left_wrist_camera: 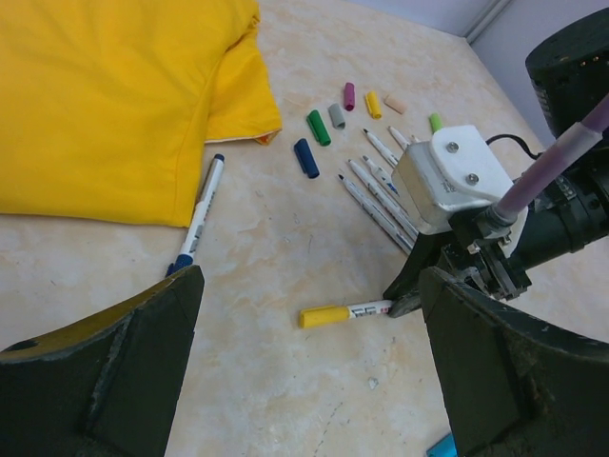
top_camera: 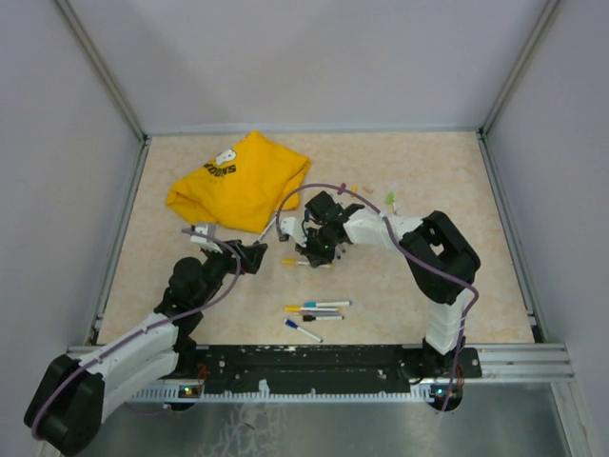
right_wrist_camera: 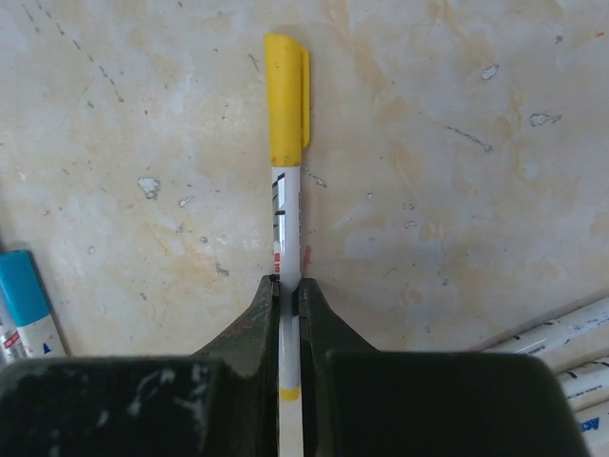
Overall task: Open the pen caps
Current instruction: Pick up the pen from the center of the board.
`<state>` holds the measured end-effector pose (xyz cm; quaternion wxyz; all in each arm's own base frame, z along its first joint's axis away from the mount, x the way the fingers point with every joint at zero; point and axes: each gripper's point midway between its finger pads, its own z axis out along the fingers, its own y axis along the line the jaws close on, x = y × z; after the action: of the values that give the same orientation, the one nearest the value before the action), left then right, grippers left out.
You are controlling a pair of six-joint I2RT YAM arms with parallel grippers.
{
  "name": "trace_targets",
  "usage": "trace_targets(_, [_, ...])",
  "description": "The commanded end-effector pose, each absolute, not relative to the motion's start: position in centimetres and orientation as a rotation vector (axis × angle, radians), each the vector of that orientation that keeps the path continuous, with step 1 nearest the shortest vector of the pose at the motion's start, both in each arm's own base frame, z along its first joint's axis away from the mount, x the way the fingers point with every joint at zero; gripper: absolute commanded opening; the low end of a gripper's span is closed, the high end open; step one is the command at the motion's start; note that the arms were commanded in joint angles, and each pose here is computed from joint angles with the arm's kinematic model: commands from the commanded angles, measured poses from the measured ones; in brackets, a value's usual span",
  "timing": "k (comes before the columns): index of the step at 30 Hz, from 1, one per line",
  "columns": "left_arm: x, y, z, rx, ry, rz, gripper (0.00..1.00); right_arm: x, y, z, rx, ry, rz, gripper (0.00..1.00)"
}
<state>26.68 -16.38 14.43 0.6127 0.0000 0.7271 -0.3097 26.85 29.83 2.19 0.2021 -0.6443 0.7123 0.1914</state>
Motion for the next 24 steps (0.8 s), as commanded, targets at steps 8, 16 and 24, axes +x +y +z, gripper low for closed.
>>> trace_targets(8, [25.0,-19.3,16.4,0.009,1.603,-0.996,0.99,26.6,30.8,8.8,-1.585,1.923,0.780,0.00])
trace_targets(16, [24.3,-21.1,18.1,0.009,1.538,-1.178,0.99,26.2,31.0,11.1,-1.518,1.885,0.890,0.00])
trace_targets(24, [24.4,-21.8,18.6,0.022,1.513,-1.220,0.98,26.0,31.0,13.6,-1.460,1.837,0.953,0.00])
